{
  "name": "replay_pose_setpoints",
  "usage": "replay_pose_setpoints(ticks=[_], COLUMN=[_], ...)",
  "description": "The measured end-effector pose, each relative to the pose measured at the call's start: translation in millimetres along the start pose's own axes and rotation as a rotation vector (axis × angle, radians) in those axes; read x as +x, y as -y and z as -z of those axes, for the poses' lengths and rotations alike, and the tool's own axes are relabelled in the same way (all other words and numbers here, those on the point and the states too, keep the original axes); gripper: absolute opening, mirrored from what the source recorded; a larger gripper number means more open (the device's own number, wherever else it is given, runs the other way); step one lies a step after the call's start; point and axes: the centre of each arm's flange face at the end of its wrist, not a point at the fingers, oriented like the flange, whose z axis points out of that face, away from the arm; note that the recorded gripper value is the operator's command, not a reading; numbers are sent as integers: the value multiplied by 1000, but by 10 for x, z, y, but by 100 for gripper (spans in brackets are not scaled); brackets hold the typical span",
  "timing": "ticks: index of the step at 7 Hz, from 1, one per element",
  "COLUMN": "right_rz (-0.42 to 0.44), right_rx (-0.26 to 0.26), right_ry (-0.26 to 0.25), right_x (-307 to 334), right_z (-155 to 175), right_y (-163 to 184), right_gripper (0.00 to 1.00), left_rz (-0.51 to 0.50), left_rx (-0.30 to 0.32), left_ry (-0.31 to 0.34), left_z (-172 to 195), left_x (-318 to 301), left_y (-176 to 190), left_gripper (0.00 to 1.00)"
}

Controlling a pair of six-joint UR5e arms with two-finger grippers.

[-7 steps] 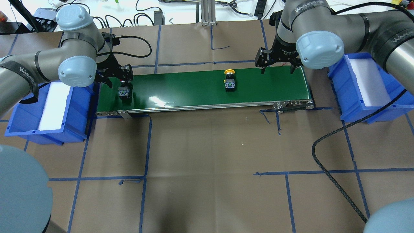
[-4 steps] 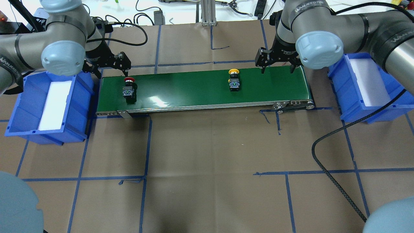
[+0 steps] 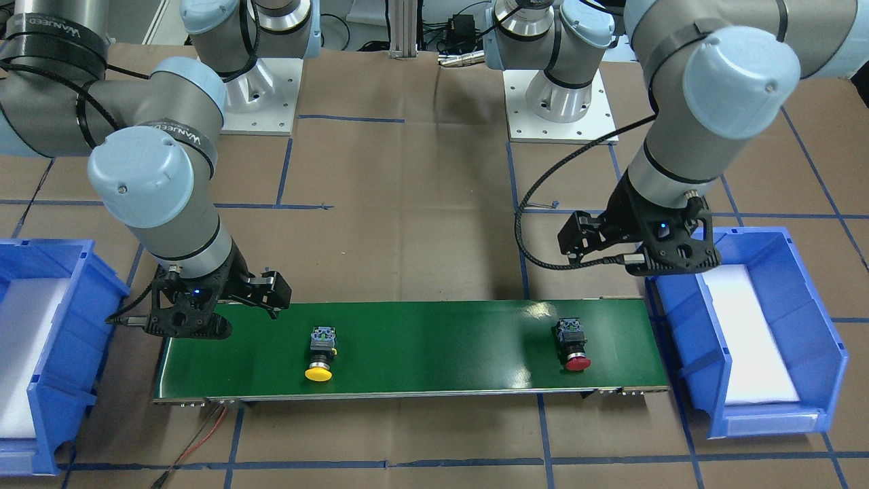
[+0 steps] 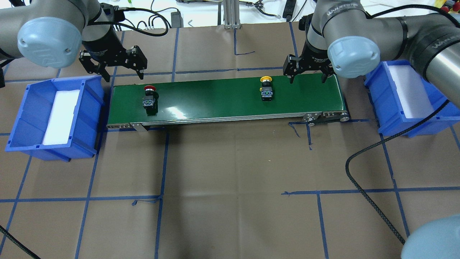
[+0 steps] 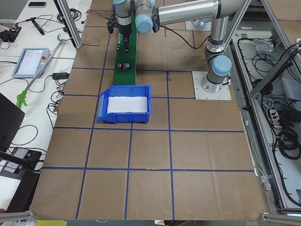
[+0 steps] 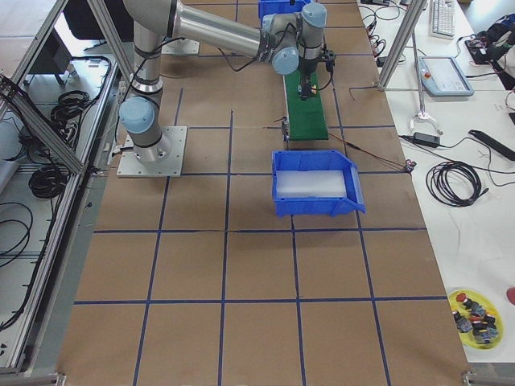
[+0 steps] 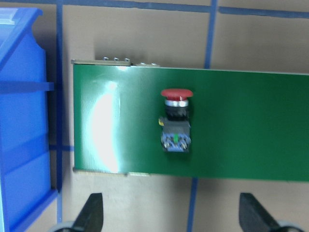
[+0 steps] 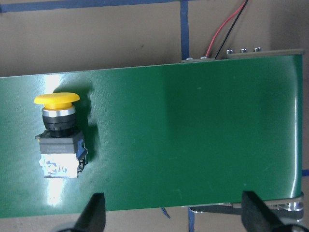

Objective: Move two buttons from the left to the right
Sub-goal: 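Release the red button on the belt and raise the left gripper, then lower the right gripper and grasp the yellow button on the belt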

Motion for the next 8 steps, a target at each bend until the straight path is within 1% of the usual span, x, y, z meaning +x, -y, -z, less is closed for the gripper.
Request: replay_pose_setpoints(ticks=[1,2,4,6,8], right_rz=[-4,-22,-66,-75,-73], right_rx=[1,13,12,11,-2], right_ry=[14,34,69,77,76], right_x=[-20,-43,-87,-128,-156], right_z=[-109,-173,-294,-423,-551], right_y=[62,116,193,332,402], right_gripper=[100,100,100,100,100], left_rz=[-14,-24,-29,-25,-19], left_rx=[6,7,1,-4,2], left_ry=[-1,0,-9,-34,-61], left_z=[172,261,277,252,272], left_x=[72,81,62,64,79], left_y=[-205,-353,-541,-685,-702], left_gripper=[100,100,100,100,100])
